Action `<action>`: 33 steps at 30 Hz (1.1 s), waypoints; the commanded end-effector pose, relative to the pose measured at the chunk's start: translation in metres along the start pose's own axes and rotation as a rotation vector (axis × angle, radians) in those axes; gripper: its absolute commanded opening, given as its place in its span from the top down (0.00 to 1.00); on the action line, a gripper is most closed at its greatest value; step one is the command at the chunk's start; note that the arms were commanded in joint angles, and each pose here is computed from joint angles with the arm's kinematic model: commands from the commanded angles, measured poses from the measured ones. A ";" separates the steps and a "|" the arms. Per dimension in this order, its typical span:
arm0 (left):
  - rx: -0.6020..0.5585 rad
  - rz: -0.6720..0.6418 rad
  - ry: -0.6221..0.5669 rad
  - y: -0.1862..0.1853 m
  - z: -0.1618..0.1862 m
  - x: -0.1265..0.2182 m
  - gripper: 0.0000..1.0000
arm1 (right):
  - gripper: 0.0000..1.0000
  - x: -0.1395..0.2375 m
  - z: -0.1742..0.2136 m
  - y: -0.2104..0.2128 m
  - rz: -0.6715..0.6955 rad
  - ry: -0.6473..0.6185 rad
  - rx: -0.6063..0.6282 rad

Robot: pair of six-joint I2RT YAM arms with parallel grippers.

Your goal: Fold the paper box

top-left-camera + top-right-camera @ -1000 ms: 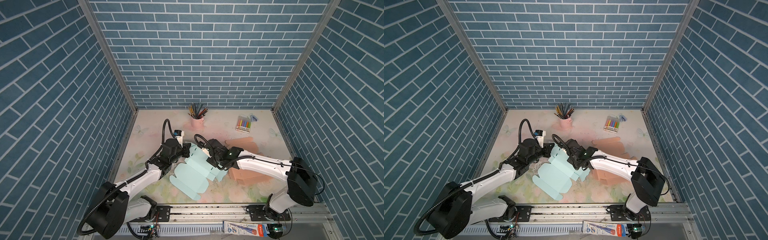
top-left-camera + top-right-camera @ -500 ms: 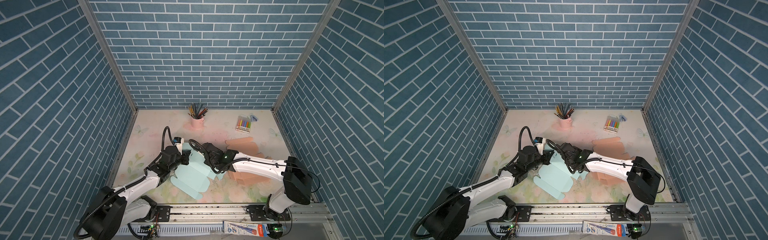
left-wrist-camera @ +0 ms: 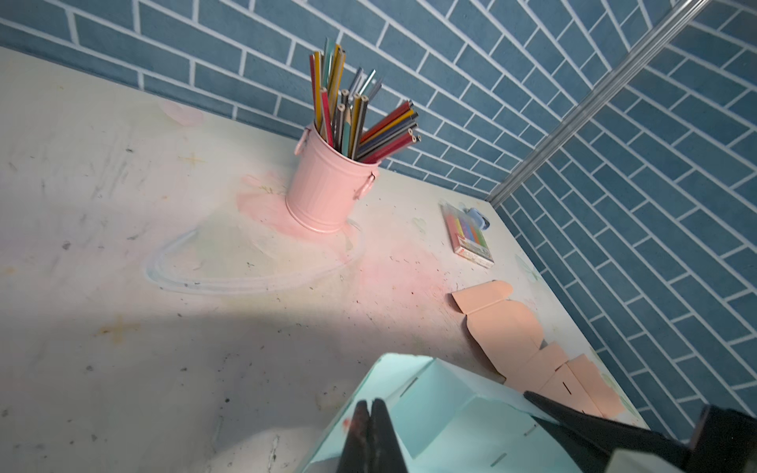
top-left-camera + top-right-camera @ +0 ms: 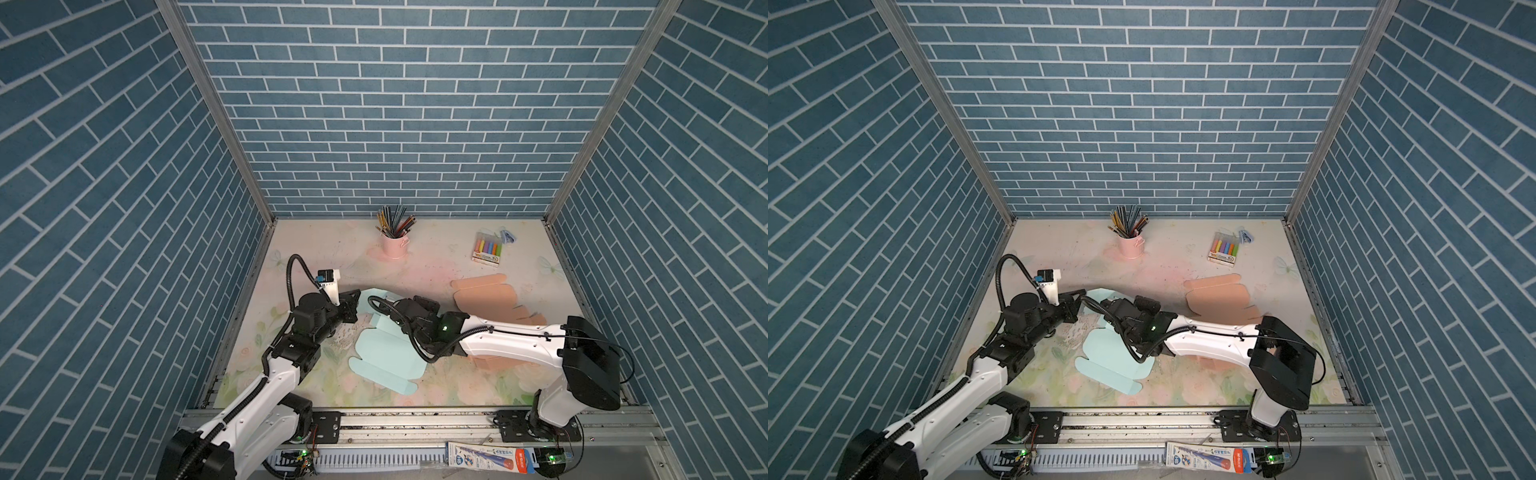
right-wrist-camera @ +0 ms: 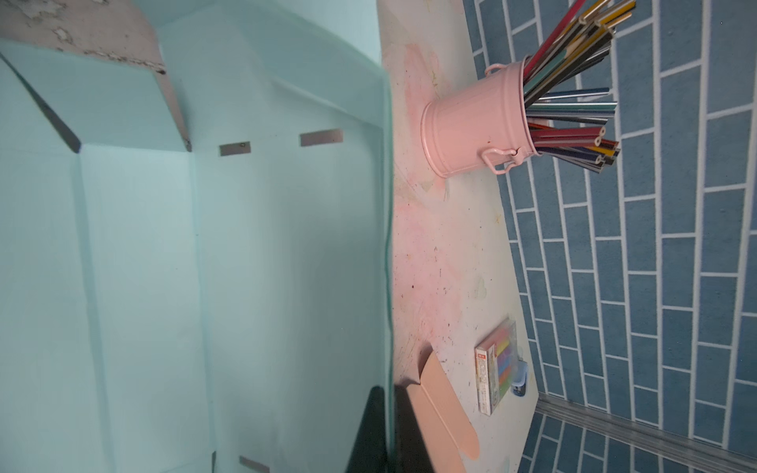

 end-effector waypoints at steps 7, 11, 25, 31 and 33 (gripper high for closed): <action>0.117 -0.062 -0.029 0.044 -0.004 -0.006 1.00 | 1.00 -0.004 -0.008 0.007 0.080 0.000 0.150; 0.130 -0.101 -0.008 0.061 0.001 -0.018 1.00 | 1.00 -0.003 -0.012 0.012 0.075 -0.030 0.177; 0.132 -0.093 0.163 0.073 0.056 -0.041 1.00 | 1.00 -0.012 -0.015 0.019 0.125 -0.032 0.303; 0.134 -0.060 0.188 0.066 0.071 -0.039 1.00 | 1.00 -0.019 -0.012 0.025 0.143 -0.021 0.355; 0.131 -0.045 0.194 0.061 0.074 -0.038 1.00 | 1.00 -0.020 -0.011 0.025 0.154 -0.018 0.368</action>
Point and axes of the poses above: each gripper's point midway between its finger pads, its own x axis back along the fingers, its own y axis along the line the jaws close on, z = x × y, the point moved 1 cm from there along x, back along the fingers, and after that the axes turned 7 degrees about x, right-handed, at the moved point
